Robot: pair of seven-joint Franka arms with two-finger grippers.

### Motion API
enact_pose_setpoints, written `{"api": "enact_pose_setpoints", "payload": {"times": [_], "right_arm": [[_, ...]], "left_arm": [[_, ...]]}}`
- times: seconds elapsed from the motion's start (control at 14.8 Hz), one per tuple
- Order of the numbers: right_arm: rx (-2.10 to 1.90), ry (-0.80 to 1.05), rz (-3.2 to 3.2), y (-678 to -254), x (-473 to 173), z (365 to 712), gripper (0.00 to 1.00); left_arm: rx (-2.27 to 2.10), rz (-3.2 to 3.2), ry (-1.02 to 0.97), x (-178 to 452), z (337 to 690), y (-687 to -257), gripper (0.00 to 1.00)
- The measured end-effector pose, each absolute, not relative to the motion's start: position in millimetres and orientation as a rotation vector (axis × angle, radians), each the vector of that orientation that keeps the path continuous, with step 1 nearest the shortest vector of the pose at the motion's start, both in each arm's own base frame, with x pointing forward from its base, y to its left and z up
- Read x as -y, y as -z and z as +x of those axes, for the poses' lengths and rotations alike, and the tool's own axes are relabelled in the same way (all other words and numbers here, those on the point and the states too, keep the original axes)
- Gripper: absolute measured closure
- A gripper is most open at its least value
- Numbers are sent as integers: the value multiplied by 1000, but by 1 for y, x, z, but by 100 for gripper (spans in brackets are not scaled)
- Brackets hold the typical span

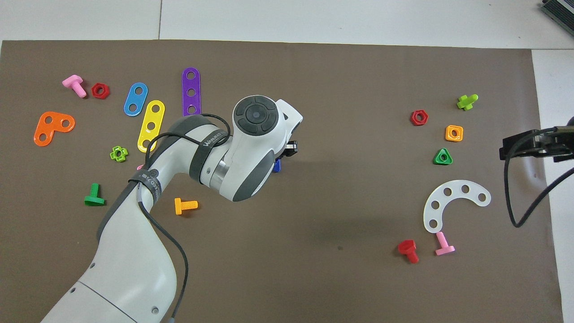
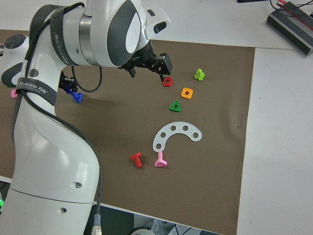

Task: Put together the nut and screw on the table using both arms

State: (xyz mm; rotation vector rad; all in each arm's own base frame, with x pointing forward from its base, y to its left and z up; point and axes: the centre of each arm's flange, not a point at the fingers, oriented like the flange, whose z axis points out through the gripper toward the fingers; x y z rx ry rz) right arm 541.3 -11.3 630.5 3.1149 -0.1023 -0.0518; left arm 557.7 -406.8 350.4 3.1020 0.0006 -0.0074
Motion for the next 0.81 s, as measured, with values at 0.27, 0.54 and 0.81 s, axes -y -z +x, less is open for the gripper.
{"api": "enact_pose_setpoints", "payload": {"times": [0.27, 0.54, 0.81], "right_arm": [[102, 52, 3115, -630, 11, 541, 0], [102, 52, 3115, -630, 11, 541, 0], [102, 52, 3115, -630, 11, 541, 0]], "left_arm": [[1, 3101, 0, 407, 557, -350, 53], [-1, 3095, -15, 405, 555, -349, 53], [0, 3092, -24, 405, 554, -350, 53]]}}
